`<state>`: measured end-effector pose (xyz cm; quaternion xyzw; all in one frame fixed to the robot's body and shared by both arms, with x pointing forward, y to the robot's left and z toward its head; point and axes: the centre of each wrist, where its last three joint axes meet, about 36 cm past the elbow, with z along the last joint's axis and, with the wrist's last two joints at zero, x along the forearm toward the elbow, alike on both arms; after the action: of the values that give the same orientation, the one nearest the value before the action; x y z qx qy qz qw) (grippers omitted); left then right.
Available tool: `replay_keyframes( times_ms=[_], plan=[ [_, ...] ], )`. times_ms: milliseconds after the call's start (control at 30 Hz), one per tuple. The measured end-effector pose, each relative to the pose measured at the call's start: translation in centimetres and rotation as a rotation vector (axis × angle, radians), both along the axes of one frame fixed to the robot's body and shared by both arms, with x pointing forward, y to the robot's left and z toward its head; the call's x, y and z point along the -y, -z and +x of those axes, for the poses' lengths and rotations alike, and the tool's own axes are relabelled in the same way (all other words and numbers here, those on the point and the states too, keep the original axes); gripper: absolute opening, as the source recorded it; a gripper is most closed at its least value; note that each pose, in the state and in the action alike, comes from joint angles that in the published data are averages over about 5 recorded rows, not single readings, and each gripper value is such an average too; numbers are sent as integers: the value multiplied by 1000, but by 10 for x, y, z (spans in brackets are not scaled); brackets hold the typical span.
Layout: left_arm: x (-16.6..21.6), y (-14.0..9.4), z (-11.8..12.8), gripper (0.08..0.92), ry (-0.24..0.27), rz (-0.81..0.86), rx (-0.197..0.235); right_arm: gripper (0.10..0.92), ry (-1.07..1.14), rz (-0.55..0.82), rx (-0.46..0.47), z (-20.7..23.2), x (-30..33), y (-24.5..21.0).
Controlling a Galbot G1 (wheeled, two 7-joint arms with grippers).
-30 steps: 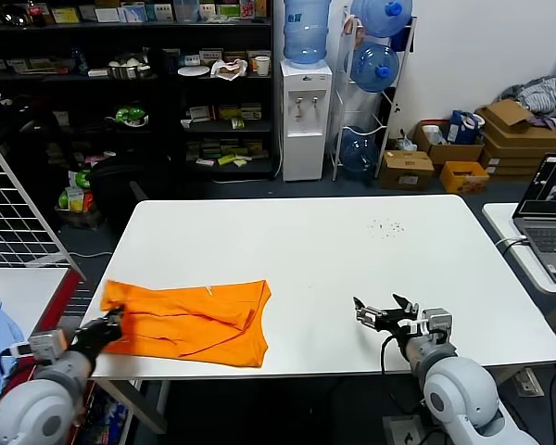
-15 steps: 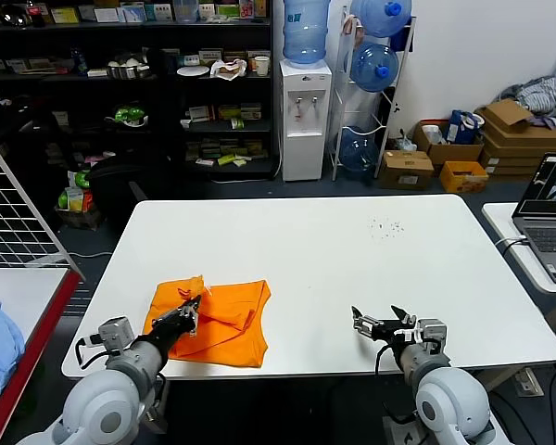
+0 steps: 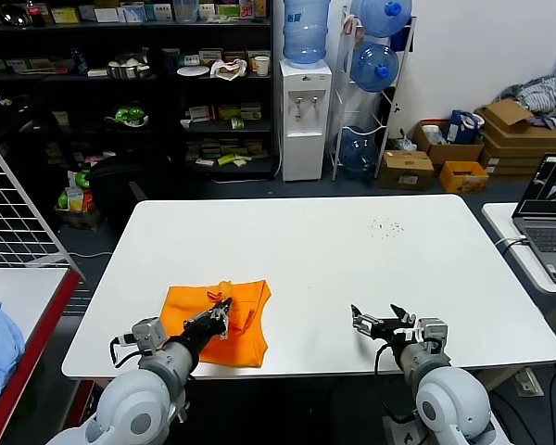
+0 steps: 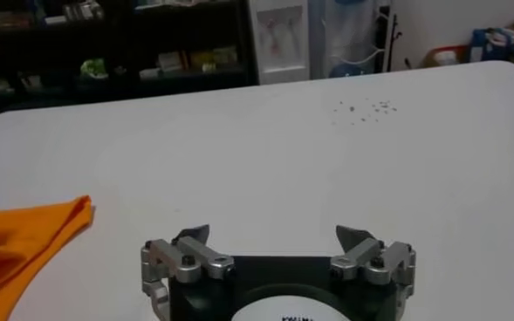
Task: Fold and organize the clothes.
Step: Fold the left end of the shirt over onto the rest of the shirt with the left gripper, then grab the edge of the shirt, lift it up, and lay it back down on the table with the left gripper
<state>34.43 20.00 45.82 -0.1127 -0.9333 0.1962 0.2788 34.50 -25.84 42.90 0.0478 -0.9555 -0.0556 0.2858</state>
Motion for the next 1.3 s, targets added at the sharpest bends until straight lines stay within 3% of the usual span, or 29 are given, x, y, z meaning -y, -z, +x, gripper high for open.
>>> replay_keyframes(
  times_ms=[300,800,1067,1200,1300],
  plan=[
    [7,8,5,139,5,-9,-5,921,-1,3,-2,0,0,0],
    [-1,-6,8,554,2,-37,39,921,-5,13,-4,3,-3,2],
    [-37,-2,11,806,-1,46,43,921,-7,18,4,4,1,2],
    [-64,10,14,897,28,100,27,921,-6,22,4,4,2,3],
    [-84,19,18,918,67,125,16,921,-5,25,3,3,2,4]
  ],
)
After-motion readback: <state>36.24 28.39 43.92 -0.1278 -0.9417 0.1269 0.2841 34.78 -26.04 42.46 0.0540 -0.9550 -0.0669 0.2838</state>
